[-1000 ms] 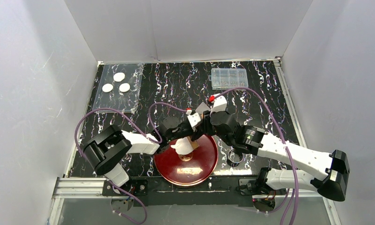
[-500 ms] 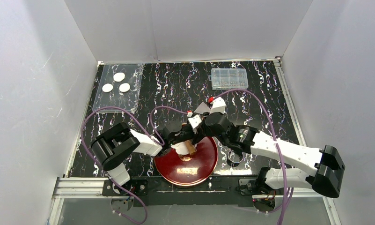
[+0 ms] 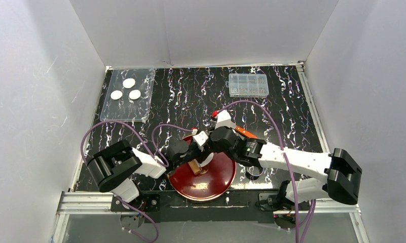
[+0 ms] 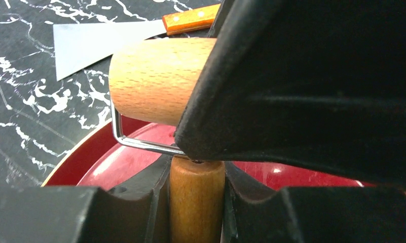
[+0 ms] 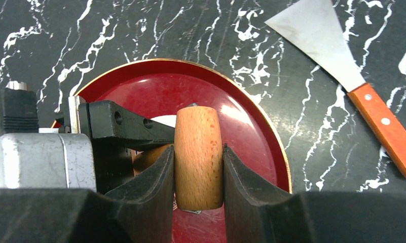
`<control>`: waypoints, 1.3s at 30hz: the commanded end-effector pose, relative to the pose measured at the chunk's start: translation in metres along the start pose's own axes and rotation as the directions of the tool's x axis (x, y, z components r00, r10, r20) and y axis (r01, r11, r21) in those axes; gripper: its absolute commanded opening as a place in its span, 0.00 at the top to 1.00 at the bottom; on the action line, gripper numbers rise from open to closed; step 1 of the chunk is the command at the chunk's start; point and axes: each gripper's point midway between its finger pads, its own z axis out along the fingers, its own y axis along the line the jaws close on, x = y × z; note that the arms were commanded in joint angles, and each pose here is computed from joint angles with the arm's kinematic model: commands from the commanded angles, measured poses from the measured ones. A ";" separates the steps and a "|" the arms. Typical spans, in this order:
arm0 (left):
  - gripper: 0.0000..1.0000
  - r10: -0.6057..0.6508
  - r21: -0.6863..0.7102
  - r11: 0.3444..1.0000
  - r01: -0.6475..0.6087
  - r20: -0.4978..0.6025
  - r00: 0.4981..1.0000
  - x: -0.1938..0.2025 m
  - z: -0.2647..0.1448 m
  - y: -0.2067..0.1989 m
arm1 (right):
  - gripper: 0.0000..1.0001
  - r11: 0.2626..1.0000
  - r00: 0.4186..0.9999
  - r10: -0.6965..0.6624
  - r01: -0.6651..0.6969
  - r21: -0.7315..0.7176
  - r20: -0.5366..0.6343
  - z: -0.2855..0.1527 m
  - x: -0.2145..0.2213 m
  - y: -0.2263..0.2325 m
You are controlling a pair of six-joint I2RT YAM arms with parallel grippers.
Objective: Roll out the dumpling wrappers from the dough
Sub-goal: Flatten out the dough on the work surface.
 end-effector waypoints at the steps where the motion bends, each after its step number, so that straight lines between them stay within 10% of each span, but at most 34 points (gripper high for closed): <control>1: 1.00 -0.056 -0.089 0.995 0.036 -0.232 0.971 0.063 -0.022 0.010 | 0.99 0.901 0.991 -0.109 0.068 -0.429 -0.072 -0.030 0.022 0.108; 15: 1.00 0.221 0.090 0.970 -0.225 0.054 0.974 -0.057 0.041 0.004 | 0.99 0.903 0.973 -0.180 0.223 -0.368 0.146 -0.060 -0.058 0.087; 39: 1.00 0.032 0.055 0.998 -0.020 -0.229 0.973 0.059 0.037 -0.018 | 0.99 0.936 0.969 -0.231 0.197 -0.292 -0.089 -0.038 0.052 0.080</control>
